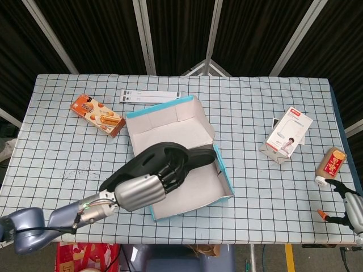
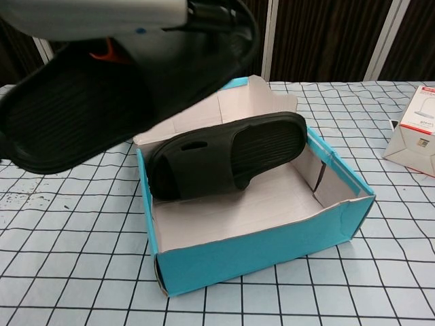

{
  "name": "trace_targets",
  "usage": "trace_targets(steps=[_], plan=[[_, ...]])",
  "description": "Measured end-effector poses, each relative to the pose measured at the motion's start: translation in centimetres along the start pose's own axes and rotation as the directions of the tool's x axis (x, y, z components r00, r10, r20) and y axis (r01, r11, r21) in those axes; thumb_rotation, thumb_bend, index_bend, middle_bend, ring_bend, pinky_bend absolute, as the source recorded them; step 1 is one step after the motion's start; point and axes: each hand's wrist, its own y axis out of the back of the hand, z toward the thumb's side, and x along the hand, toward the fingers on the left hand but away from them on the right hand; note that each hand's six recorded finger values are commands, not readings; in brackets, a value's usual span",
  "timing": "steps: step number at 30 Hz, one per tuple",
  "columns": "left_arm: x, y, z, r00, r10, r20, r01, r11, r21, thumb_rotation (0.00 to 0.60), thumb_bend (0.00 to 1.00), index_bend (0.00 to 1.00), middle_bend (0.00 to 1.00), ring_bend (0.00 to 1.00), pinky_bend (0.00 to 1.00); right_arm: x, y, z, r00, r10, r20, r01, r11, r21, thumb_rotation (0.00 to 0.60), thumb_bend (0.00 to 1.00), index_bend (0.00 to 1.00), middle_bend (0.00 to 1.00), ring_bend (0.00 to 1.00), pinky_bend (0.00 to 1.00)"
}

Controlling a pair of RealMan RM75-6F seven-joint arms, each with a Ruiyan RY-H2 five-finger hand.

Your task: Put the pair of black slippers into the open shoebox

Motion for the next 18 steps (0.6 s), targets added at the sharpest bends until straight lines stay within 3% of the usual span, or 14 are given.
trace_targets(steps=[10,18], plan=[[6.6,-0.2,4.9,0.985,0.071,0.154,-0.084,0.994,0.073,0.6,0.38,0.18,0.45,0.14,0.26,0.0,0.2,-0.4,1.0,-0.006,0.007,0.006,1.0,-0.01,0.6,0.23,0.21,0.2,0.25,0.21],[9.0,-0.9,6.7,0.979,0.078,0.188,-0.096,0.991,0.091,0.6,0.38,0.18,0.45,0.14,0.26,0.0,0.3,-0.5,1.0,-0.007,0.006,0.007,1.0,-0.013,0.6,0.23,0.21,0.2,0.25,0.21]])
